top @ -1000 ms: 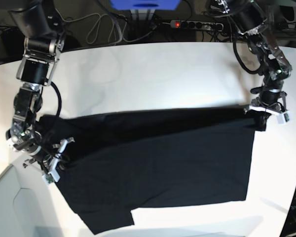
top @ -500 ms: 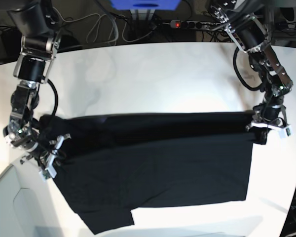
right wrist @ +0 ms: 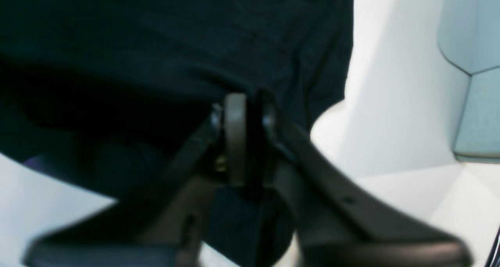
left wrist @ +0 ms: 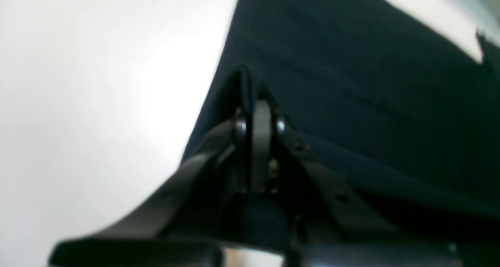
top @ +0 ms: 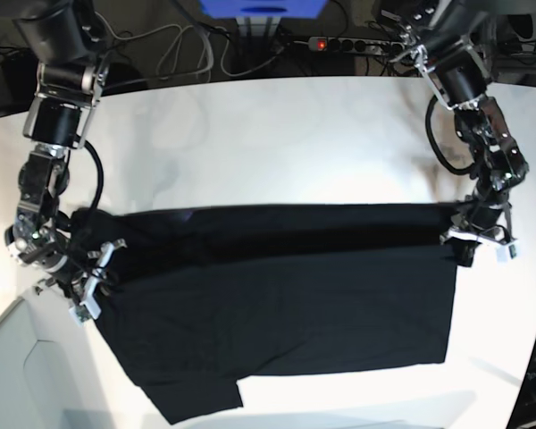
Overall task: Fold the T-shirt properly
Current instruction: 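Lift the shoulders with both grippers and pull them toward the hem, then drag the held shirt back toward the robot with both grippers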
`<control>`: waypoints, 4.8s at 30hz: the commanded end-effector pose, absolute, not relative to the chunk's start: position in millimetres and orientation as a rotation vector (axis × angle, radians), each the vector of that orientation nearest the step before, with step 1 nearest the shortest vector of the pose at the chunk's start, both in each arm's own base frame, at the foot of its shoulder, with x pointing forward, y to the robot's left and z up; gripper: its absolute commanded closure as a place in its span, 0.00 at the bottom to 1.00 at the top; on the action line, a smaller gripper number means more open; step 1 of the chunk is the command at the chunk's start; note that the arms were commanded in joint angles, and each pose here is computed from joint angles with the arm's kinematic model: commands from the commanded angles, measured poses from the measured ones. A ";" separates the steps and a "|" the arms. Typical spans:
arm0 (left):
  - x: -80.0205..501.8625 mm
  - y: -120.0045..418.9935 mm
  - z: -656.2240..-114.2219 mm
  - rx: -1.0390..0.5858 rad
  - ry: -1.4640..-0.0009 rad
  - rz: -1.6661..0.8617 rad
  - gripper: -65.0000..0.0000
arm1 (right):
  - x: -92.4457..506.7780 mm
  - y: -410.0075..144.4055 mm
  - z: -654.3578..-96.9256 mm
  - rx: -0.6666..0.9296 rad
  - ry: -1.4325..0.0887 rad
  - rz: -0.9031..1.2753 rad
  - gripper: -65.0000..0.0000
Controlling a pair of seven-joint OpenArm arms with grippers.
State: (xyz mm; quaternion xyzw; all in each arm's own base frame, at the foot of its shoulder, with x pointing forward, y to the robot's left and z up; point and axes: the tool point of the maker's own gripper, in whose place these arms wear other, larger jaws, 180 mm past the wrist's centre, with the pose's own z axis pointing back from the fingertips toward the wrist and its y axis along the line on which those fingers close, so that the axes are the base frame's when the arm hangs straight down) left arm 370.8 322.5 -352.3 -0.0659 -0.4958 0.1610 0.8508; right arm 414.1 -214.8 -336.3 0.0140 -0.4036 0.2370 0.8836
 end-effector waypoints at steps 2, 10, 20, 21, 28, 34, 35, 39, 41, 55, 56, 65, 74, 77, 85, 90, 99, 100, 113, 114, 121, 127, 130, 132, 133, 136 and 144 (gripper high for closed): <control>384.9 324.3 -330.9 -0.137 -1.103 0.301 1.00 | 423.4 -216.9 -316.9 0.022 -0.895 0.512 0.71; 383.2 323.5 -332.6 -0.134 -1.097 0.299 0.84 | 411.9 -217.7 -324.2 0.018 -0.884 0.517 0.35; 371.8 322.4 -334.7 -0.124 -1.098 0.281 0.33 | 400.2 -226.2 -330.7 -0.003 -0.861 0.523 0.35; 369.8 322.2 -333.9 -0.119 -1.099 0.277 0.33 | 397.7 -225.7 -330.6 -0.006 -0.862 0.528 0.35; 338.1 340.3 -348.5 -0.103 -1.087 0.394 0.32 | 379.0 -221.4 -330.1 -0.030 -0.867 0.561 0.35; 327.1 347.0 -365.4 -0.106 -1.053 0.441 0.32 | 366.3 -228.6 -337.5 -0.046 -0.836 0.572 0.35; 325.9 347.4 -369.8 -0.110 -1.043 0.450 0.32 | 363.7 -228.6 -340.3 -0.044 -0.829 0.571 0.35; 329.4 346.0 -382.8 -0.136 -1.014 0.482 0.32 | 357.3 -251.1 -339.3 -0.071 -0.827 0.513 0.35; 328.2 345.5 -390.5 -0.145 -0.995 0.497 0.32 | 354.1 -260.1 -339.1 -0.081 -0.825 0.490 0.35; 331.6 344.3 -394.0 -0.157 -0.983 0.514 1.00 | 344.0 -299.6 -343.7 -0.111 -0.802 0.380 0.34; 330.8 344.2 -395.0 -0.157 -0.980 0.514 1.00 | 342.9 -298.9 -348.3 -0.100 -0.794 0.374 0.34; 327.5 344.5 -397.9 -0.151 -0.971 0.512 1.00 | 349.0 -294.8 -381.4 -0.002 -0.732 0.299 0.34; 314.4 348.1 -406.2 -0.135 -0.948 0.514 1.00 | 348.0 -293.1 -397.5 0.044 -0.715 0.267 0.44; 314.0 349.3 -405.9 -0.131 -0.948 0.513 1.00 | 345.3 -293.5 -402.7 0.052 -0.701 0.260 0.65; 306.9 350.0 -409.8 -0.123 -0.932 0.509 1.00 | 334.2 -300.2 -399.3 0.030 -0.684 0.309 1.00; 300.0 351.2 -394.3 -0.092 -0.962 0.467 1.00 | 319.0 -309.5 -373.2 -0.095 -0.658 0.390 1.00; 312.6 341.0 -313.2 -0.015 -1.119 0.311 1.00 | 339.4 -321.4 -299.0 -0.294 -0.697 0.445 1.00; 317.6 339.9 -305.8 -0.015 -1.123 0.303 1.00 | 343.5 -324.5 -293.5 -0.305 -0.693 0.437 1.00; 303.8 335.3 -324.0 -0.023 -1.021 0.297 1.00 | 322.1 -335.8 -310.9 -0.319 -0.589 0.431 1.00; 301.3 335.3 -326.3 -0.021 -1.013 0.297 1.00 | 319.7 -335.8 -313.3 -0.318 -0.582 0.432 1.00; 272.6 334.4 -351.2 -0.011 -0.929 0.298 1.00 | 285.2 -334.9 -342.2 -0.300 -0.487 0.451 1.00; 230.0 331.8 -379.5 -0.010 -0.832 0.341 1.00 | 250.1 -323.9 -347.5 -0.319 -0.461 0.517 0.99; 205.4 335.1 -391.2 0.001 -0.790 0.381 1.00 | 237.2 -320.4 -347.4 -0.329 -0.446 0.542 0.99; 194.6 337.4 -395.2 0.010 -0.770 0.387 1.00 | 228.2 -319.5 -350.0 -0.330 -0.428 0.553 0.99; 189.0 336.9 -398.2 0.012 -0.756 0.388 1.00 | 223.3 -318.9 -351.7 -0.329 -0.417 0.559 1.00; 176.5 337.4 -403.6 0.019 -0.726 0.388 1.00 | 209.6 -323.7 -355.9 -0.330 -0.391 0.546 1.00; 165.7 336.7 -408.3 0.024 -0.694 0.378 1.00 | 188.3 -326.1 -366.1 -0.297 -0.399 0.499 0.99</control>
